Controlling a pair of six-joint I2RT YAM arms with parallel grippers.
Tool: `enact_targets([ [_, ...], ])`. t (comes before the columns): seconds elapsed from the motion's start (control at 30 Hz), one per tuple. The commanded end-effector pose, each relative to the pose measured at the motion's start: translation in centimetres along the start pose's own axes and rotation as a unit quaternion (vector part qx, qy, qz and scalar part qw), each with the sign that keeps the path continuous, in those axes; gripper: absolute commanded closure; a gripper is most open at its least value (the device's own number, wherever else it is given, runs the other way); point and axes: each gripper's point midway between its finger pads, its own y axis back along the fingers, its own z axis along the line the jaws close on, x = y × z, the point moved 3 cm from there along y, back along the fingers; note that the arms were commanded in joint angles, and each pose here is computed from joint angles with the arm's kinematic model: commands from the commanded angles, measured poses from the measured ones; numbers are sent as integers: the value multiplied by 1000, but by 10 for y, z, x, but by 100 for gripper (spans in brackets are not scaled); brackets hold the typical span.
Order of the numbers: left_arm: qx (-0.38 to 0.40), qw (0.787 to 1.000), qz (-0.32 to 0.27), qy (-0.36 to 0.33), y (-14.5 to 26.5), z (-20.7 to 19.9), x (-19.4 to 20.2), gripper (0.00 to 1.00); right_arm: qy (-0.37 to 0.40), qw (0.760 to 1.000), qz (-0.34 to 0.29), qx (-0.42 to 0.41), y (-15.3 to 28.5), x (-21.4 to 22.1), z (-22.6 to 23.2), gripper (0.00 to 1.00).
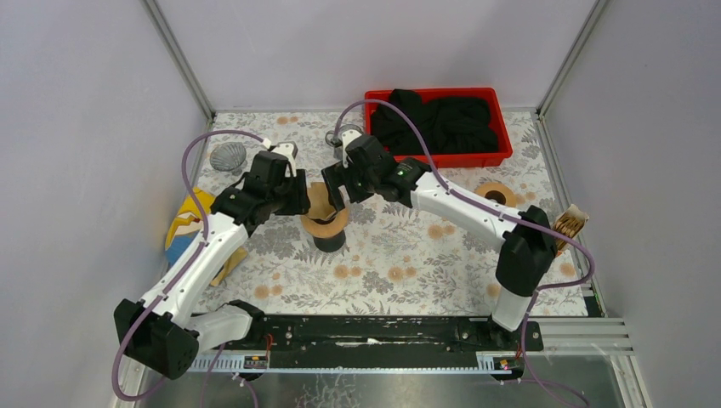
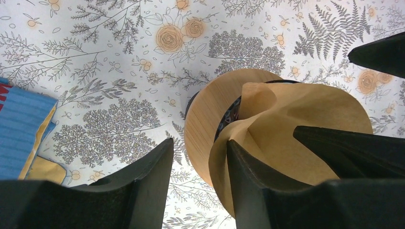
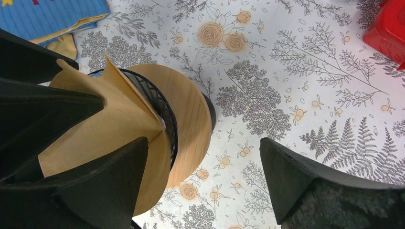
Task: Place the coffee filter in the dripper
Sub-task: Adjust the coffee filter in the coffee dripper.
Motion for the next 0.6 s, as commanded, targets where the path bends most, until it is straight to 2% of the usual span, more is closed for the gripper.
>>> enact_targets([
  [0.0,-14,1000,7,0,-7,5,4,49,10,1000,-11,7,-4,-10,1,6],
  [0.57,4,1000,2,1,-7,-2,-1,49,13,1000,18,-11,-5,-1,6,6],
])
